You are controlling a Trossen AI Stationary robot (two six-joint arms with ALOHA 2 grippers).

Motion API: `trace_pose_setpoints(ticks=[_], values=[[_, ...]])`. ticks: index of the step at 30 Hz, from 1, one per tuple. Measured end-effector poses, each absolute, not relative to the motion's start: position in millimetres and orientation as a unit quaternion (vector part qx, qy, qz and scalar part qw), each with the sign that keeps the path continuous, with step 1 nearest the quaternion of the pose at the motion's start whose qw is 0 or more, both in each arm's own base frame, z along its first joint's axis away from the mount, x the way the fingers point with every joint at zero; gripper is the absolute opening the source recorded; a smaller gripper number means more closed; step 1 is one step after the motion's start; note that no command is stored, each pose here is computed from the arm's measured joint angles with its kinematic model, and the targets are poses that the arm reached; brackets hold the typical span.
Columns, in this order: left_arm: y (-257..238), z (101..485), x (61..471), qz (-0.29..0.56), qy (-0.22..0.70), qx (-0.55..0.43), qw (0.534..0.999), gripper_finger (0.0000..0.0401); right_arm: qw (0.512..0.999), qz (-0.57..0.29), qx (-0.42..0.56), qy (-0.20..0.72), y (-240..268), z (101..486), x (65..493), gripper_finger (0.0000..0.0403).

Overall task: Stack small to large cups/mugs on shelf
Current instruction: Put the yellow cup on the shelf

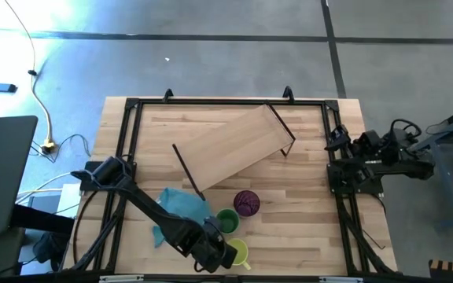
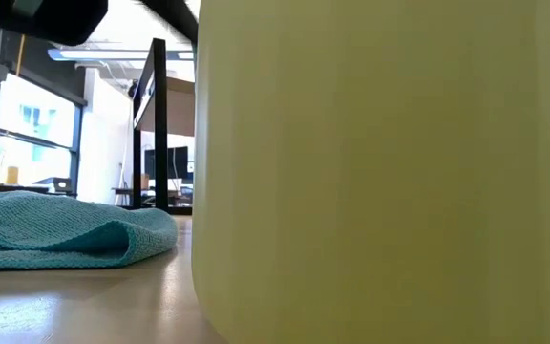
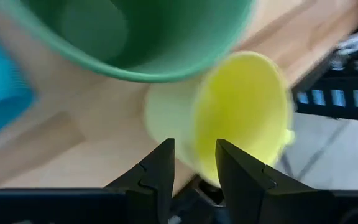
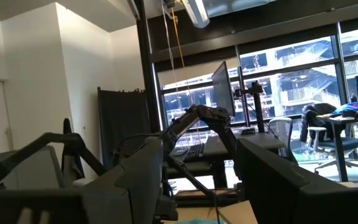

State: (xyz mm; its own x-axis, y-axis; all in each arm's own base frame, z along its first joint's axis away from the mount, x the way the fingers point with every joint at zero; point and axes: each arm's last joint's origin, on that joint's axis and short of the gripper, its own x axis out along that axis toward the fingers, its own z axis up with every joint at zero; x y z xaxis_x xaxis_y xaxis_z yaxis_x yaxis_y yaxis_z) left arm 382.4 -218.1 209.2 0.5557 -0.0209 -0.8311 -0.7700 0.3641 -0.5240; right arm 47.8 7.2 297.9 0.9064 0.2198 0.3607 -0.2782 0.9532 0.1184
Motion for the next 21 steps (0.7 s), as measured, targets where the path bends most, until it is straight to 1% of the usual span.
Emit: trace_pose_setpoints(ticks=[7,14,16,19,20,21], values=[[-219,198,384,0.269,0.404,-0.494,0.722,0.0106,0.974,0.127,0.084,-0.17,7,297,48,0.0197],[-218,197,382,0.285,0.399,-0.498,0.716,0.0101,0.974,0.127,0.085,-0.165,7,296,49,0.0197],[-217,197,381,0.292,0.4,-0.497,0.712,0.0081,0.974,0.127,0.085,-0.165,7,296,49,0.0197],[-217,196,381,0.294,0.404,-0.497,0.71,0.0023,0.974,0.127,0.085,-0.165,7,296,49,0.0197],[-217,197,381,0.293,0.404,-0.497,0.709,0.0012,0.974,0.127,0.085,-0.165,7,296,49,0.0197],[-217,197,381,0.292,0.403,-0.499,0.709,0.001,0.974,0.127,0.085,-0.165,7,296,49,0.0197]])
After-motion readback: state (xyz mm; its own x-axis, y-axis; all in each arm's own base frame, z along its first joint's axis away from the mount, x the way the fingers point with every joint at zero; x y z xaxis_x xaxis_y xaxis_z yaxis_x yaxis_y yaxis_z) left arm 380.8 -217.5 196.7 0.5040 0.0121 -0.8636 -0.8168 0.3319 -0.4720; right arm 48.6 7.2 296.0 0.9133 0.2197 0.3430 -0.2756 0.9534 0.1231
